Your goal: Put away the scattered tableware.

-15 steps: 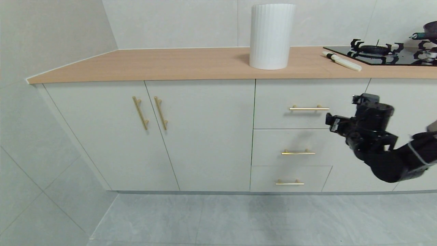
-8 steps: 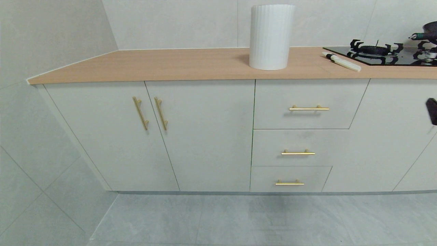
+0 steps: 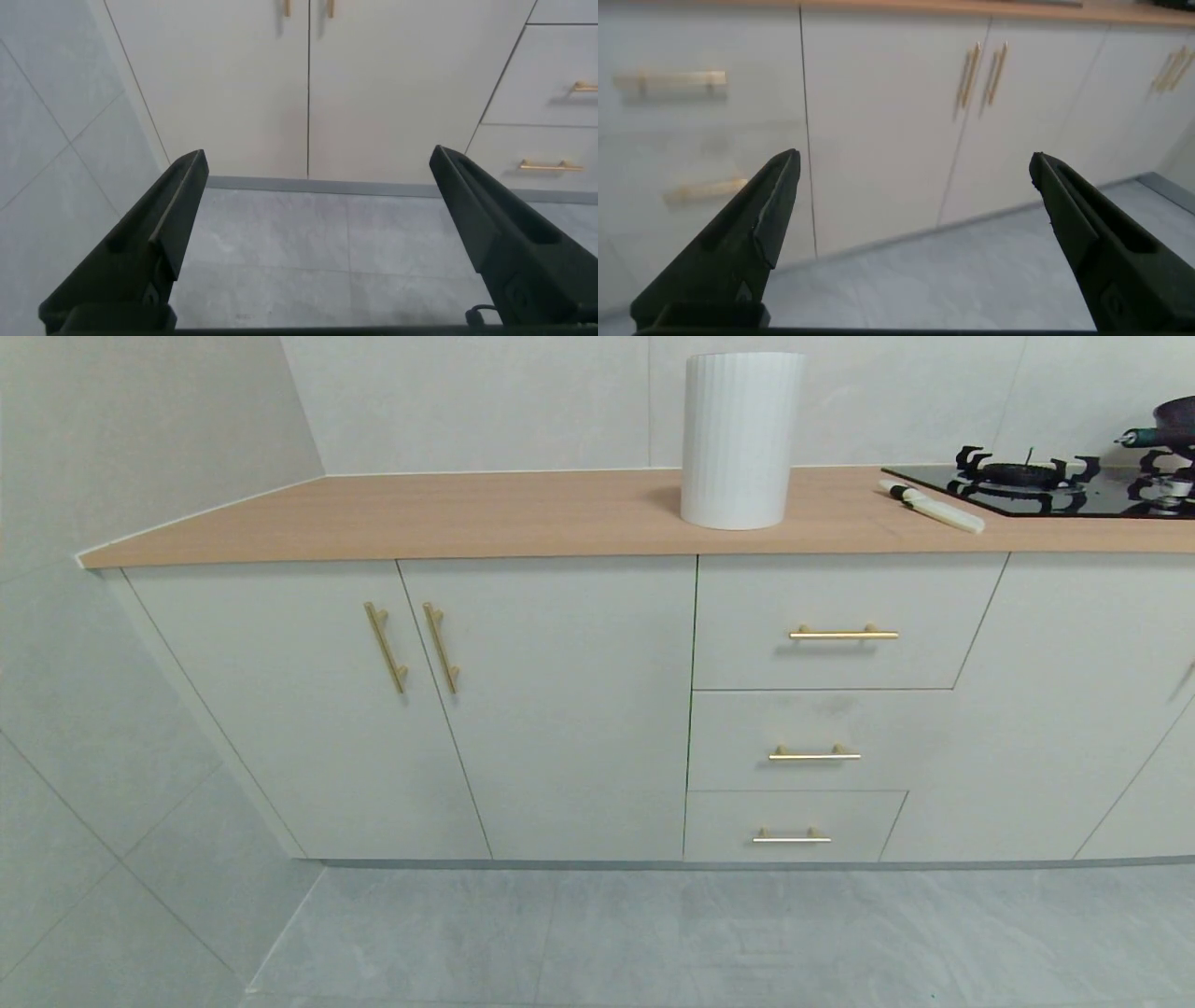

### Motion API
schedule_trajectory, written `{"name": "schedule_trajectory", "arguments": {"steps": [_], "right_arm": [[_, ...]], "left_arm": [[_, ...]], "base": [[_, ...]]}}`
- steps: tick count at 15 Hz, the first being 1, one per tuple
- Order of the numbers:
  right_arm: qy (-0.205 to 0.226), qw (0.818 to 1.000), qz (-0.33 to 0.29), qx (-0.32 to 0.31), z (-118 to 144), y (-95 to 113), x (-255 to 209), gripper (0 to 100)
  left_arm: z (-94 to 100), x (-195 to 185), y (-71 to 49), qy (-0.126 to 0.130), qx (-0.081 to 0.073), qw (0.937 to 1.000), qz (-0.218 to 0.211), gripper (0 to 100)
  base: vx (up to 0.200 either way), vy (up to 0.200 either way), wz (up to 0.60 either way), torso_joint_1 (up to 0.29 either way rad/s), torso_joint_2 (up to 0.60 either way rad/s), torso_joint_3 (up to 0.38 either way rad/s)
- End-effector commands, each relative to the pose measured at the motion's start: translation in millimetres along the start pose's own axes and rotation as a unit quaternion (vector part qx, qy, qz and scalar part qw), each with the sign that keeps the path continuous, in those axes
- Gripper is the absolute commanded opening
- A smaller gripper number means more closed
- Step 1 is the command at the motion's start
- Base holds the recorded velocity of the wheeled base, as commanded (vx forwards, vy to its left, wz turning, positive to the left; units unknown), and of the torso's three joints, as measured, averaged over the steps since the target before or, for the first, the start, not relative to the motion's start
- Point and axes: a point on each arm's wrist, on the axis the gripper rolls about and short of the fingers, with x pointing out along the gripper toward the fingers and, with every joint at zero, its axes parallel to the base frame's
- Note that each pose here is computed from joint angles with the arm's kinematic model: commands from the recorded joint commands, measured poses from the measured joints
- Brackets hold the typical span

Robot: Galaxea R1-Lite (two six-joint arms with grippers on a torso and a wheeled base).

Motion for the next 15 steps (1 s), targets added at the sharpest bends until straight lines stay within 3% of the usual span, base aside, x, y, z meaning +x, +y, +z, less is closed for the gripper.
{"name": "schedule_trajectory", "arguments": {"steps": [1, 4, 5, 9, 15], "right_arm": [[-0.058, 0.997, -0.038, 0.022, -18.5, -12.7, -37.4, 100], [-0.023, 0.999, -0.015, 0.035, -44.9, -3.3, -29.0, 100], [-0.005, 0.996, 0.065, 0.059, -62.7, 5.9, -23.9, 100], [0.049, 0.977, 0.194, 0.071, -95.9, 20.0, -19.7, 100], [0.059, 0.975, 0.206, 0.067, -98.2, 20.7, -20.2, 100]], "left_arm": [[0.0, 0.0, 0.0, 0.0, 0.0, 1.0, 0.0, 100], [0.0, 0.0, 0.0, 0.0, 0.0, 1.0, 0.0, 100], [0.0, 0.0, 0.0, 0.0, 0.0, 1.0, 0.0, 100], [0.0, 0.0, 0.0, 0.0, 0.0, 1.0, 0.0, 100], [0.0, 0.0, 0.0, 0.0, 0.0, 1.0, 0.0, 100]], "base": [[0.0, 0.0, 0.0, 0.0, 0.0, 0.0], [0.0, 0.0, 0.0, 0.0, 0.0, 0.0], [0.0, 0.0, 0.0, 0.0, 0.0, 0.0], [0.0, 0.0, 0.0, 0.0, 0.0, 0.0], [0.0, 0.0, 0.0, 0.0, 0.0, 0.0]]}}
